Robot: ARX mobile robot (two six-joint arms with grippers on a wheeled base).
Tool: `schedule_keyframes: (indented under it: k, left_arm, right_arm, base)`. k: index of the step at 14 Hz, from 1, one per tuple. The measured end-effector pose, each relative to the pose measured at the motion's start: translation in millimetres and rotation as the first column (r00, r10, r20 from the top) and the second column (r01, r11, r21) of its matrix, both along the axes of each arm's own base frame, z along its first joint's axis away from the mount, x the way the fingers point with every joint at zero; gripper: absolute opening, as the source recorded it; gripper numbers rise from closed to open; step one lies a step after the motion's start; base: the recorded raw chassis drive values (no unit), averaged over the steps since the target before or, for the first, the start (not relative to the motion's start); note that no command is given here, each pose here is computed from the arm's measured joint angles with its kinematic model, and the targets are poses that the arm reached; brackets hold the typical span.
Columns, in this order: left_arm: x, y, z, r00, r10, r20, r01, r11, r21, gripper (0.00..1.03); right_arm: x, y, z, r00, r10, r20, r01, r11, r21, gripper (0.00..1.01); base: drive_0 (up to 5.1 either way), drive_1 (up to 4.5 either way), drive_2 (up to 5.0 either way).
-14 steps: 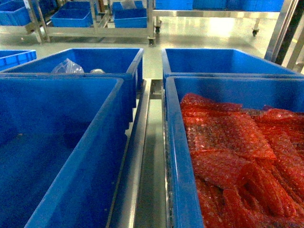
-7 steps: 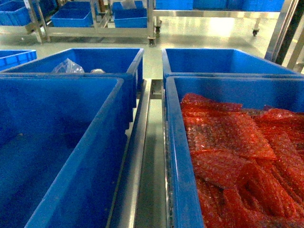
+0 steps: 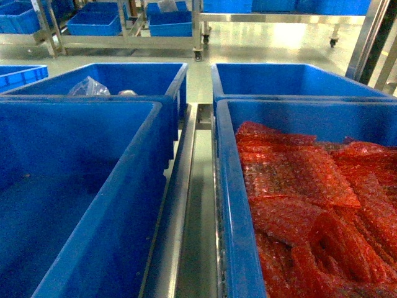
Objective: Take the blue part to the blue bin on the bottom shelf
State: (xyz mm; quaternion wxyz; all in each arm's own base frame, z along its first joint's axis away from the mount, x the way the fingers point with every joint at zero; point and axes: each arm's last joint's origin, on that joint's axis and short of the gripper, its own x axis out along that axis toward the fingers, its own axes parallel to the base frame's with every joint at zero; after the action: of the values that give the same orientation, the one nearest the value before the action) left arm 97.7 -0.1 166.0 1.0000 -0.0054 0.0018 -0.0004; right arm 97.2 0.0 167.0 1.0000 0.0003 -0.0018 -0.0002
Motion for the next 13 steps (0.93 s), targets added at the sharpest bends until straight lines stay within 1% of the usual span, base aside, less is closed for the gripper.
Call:
schedule_keyframes:
  k: [2, 5, 6, 7, 10, 11, 13]
  left_arm:
    - [0.0, 0.0, 0.0, 1.000, 0.000, 0.000, 0.000, 1.0000, 0.000, 0.02]
    - [0.0, 0.0, 0.0, 1.000, 0.000, 0.000, 0.000, 1.0000, 0.000, 0.35]
    - [0.0, 0.0, 0.0, 1.000, 0.000, 0.000, 0.000, 1.0000, 0.000, 0.44]
    - [0.0, 0.0, 0.0, 1.000, 0.000, 0.000, 0.000, 1.0000, 0.000, 0.57]
    - [0.0, 0.0, 0.0, 1.000, 0.000, 0.000, 0.000, 1.0000, 0.000, 1.00]
    - [0.0, 0.0, 0.0, 1.000, 0.000, 0.000, 0.000, 1.0000, 0.001, 0.97]
    - [0.0, 0.0, 0.0, 1.000, 0.000, 0.000, 0.000, 1.0000, 0.001, 0.98]
  right_arm:
    - [0.0, 0.0, 0.0, 1.000, 0.000, 0.000, 0.000, 1.0000, 0.000, 0.98]
    - [0.0, 0.0, 0.0, 1.000, 0.000, 0.000, 0.000, 1.0000, 0.000, 0.98]
    - [0.0, 0.0, 0.0, 1.000, 0.000, 0.000, 0.000, 1.0000, 0.000, 0.98]
    - [0.0, 0.0, 0.0, 1.000, 0.000, 0.000, 0.000, 1.0000, 0.000, 0.98]
    - [0.0, 0.0, 0.0, 1.000, 0.000, 0.000, 0.000, 1.0000, 0.000, 0.98]
    - [0.0, 0.0, 0.0, 1.000, 0.000, 0.000, 0.000, 1.0000, 0.000, 0.98]
    - [0.0, 0.0, 0.0, 1.000, 0.000, 0.000, 0.000, 1.0000, 0.000, 0.98]
  base:
    - [0.0, 0.00, 0.0]
    - [0.0, 0.00, 0.0]
    - [0.0, 0.00, 0.0]
    - [0.0, 0.00, 0.0]
    - [0.0, 0.00, 0.0]
    - [0.0, 0.00, 0.0]
    - [0.0, 0.00, 0.0]
